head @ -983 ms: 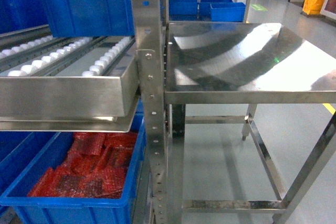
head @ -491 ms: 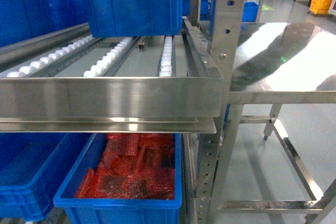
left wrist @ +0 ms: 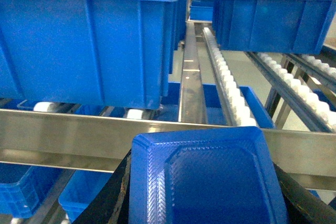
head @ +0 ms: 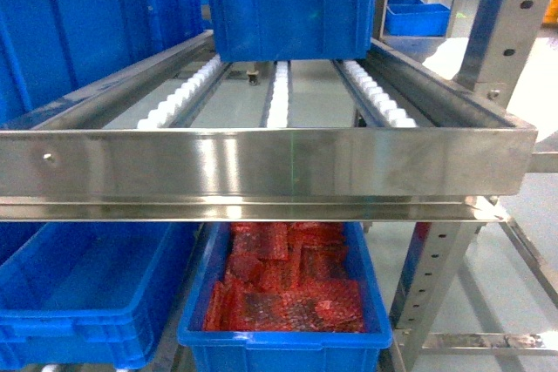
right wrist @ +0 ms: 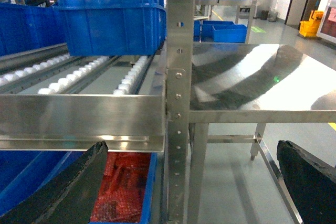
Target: Pick blue part to blue bin on bottom shelf
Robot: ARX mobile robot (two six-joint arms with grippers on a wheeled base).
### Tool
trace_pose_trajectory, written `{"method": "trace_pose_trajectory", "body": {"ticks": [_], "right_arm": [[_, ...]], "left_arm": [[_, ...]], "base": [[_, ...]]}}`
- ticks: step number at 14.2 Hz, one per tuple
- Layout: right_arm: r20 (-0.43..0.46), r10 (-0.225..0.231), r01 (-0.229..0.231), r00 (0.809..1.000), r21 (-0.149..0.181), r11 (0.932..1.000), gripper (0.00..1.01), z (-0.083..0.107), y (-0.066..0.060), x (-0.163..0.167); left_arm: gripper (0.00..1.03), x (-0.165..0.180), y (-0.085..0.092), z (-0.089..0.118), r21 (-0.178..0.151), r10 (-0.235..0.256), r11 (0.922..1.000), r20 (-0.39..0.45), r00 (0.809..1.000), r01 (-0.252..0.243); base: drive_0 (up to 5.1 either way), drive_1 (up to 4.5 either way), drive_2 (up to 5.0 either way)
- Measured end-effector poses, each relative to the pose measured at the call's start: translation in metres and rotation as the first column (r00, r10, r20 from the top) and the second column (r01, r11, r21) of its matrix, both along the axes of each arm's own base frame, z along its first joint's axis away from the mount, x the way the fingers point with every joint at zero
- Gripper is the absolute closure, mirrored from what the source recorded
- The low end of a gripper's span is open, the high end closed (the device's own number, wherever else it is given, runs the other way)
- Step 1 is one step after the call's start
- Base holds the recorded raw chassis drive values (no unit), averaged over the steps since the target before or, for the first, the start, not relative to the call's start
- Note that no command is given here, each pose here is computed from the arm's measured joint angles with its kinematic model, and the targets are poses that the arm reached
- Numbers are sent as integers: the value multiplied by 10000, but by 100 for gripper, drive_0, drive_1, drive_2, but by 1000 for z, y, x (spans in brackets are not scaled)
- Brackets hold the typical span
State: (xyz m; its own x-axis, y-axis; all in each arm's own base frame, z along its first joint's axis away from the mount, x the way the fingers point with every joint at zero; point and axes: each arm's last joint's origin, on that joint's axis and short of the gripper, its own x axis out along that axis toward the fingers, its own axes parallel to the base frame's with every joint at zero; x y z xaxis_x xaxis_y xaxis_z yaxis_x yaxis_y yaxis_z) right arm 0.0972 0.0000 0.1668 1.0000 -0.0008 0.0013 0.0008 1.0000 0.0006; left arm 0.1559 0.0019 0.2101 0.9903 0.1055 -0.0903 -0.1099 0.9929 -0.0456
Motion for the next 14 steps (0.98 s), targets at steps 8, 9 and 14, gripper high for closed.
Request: {"method": "trace_pose_trajectory", "body": {"ticks": [8,9,14], "right_arm": [[11,0,0,10000,0,10000,3,0,0,0],[15,38,-38,10000,-4,10000,3,0,0,0],[15,34,-34,10000,0,10000,3,0,0,0]], "left_arm": [[58,0,0,0,0,-8,10000,-4,10000,8],[58,0,0,0,1,4,10000,-31,10000,-4],[58,0,1,0,4,72,10000,-11,10000,-72]], "base": [[-501,244,244],[-501,244,244],[-401,195,195]]}}
